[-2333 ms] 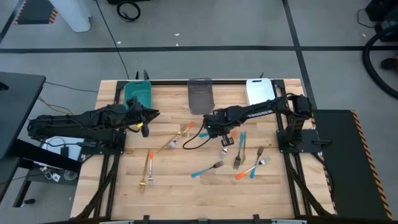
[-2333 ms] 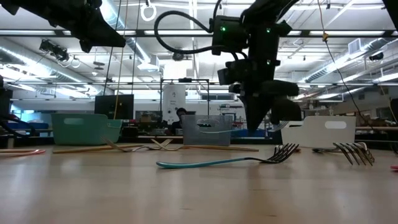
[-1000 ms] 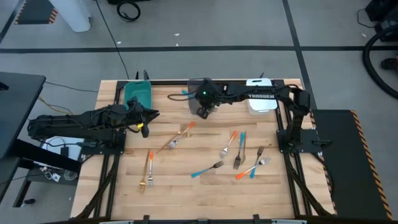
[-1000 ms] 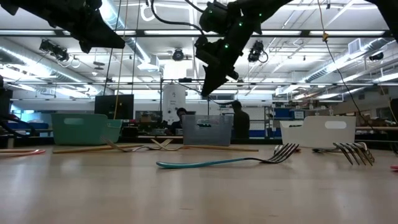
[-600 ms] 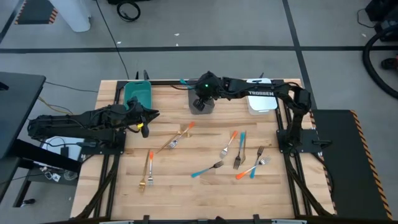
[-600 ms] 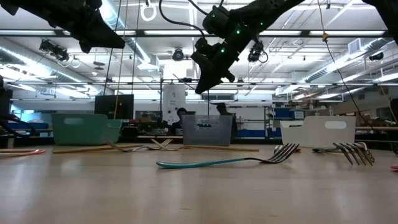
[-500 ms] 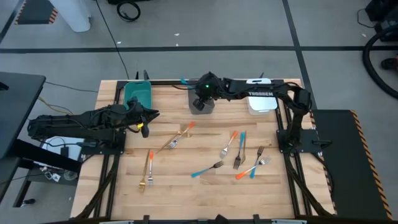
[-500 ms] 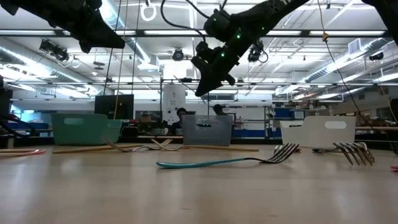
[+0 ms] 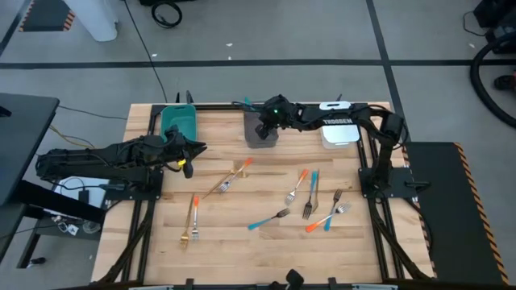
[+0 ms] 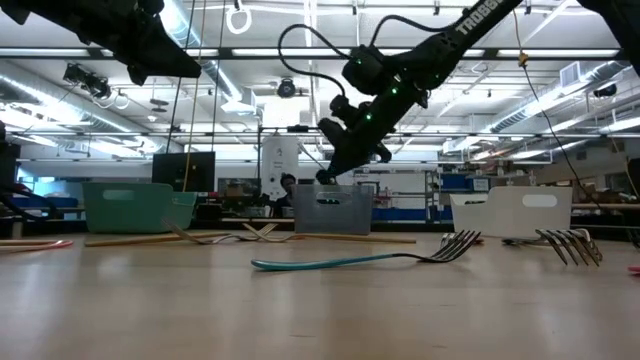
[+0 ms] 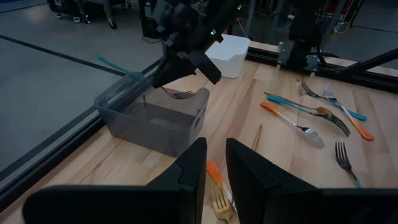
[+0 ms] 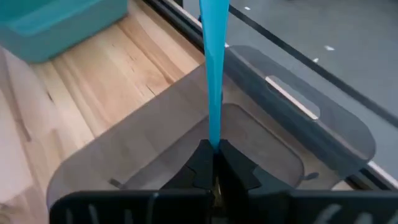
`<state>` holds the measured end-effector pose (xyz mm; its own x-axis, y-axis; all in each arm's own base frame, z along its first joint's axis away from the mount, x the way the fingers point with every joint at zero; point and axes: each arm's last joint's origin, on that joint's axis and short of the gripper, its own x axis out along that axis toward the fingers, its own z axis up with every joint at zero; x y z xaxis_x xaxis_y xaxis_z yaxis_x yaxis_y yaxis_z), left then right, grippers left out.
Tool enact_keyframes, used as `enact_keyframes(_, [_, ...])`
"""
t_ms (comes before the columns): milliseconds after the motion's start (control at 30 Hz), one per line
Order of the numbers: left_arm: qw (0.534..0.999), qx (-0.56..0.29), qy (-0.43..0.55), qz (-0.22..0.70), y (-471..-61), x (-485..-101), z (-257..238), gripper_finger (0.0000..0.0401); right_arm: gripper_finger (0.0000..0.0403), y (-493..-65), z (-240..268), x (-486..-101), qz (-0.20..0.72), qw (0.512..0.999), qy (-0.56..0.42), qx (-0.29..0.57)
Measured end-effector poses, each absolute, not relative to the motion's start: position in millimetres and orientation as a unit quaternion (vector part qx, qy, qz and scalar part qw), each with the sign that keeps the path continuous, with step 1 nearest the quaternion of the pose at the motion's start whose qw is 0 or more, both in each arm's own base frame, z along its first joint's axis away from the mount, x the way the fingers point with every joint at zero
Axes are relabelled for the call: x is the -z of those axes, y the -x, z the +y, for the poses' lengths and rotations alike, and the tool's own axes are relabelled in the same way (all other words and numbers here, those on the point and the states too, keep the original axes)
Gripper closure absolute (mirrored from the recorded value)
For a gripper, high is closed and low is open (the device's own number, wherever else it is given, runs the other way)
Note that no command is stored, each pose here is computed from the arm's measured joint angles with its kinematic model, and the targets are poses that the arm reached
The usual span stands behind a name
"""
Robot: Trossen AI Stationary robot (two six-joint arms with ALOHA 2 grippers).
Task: Sort silverware by color (type)
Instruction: Put the top left blue fork into the black bin
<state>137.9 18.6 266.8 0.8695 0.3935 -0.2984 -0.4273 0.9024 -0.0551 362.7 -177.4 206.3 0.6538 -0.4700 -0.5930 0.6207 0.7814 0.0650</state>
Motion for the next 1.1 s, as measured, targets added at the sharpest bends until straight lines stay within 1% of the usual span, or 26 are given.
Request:
enact_keyframes(133, [0.965, -0.213, 0.06, 0.142, -137.8, -266.6, 18.5, 0.0333, 0.0387, -359.2, -178.5, -200.0, 0.283, 0.9, -0.146, 0.299])
enact_keyframes(333, [0.964, -0.211, 0.059, 0.148, -137.6, -265.7, 18.1, 0.0333, 0.0387, -358.8, -180.5, -200.9, 0.279, 0.901, -0.151, 0.294])
enact_keyframes(533, [0.959, -0.208, 0.059, 0.183, -135.3, -259.1, 16.0, 0.0333, 0.0387, -358.9, -180.0, -200.7, 0.276, 0.9, -0.167, 0.294])
enact_keyframes(633, [0.961, -0.208, 0.064, 0.171, -136.1, -261.1, 16.1, 0.0333, 0.0387, -358.4, -179.0, -199.5, 0.284, 0.899, -0.173, 0.283])
enact_keyframes(867, [0.968, -0.192, 0.026, 0.162, -138.6, -264.2, 15.7, 0.0333, 0.0387, -357.2, -180.0, -198.6, 0.293, 0.9, -0.165, 0.276])
enact_keyframes(1100, [0.975, -0.188, 0.006, 0.117, -145.9, -272.8, 16.3, 0.0333, 0.0387, -356.8, -179.5, -197.9, 0.299, 0.901, -0.163, 0.271])
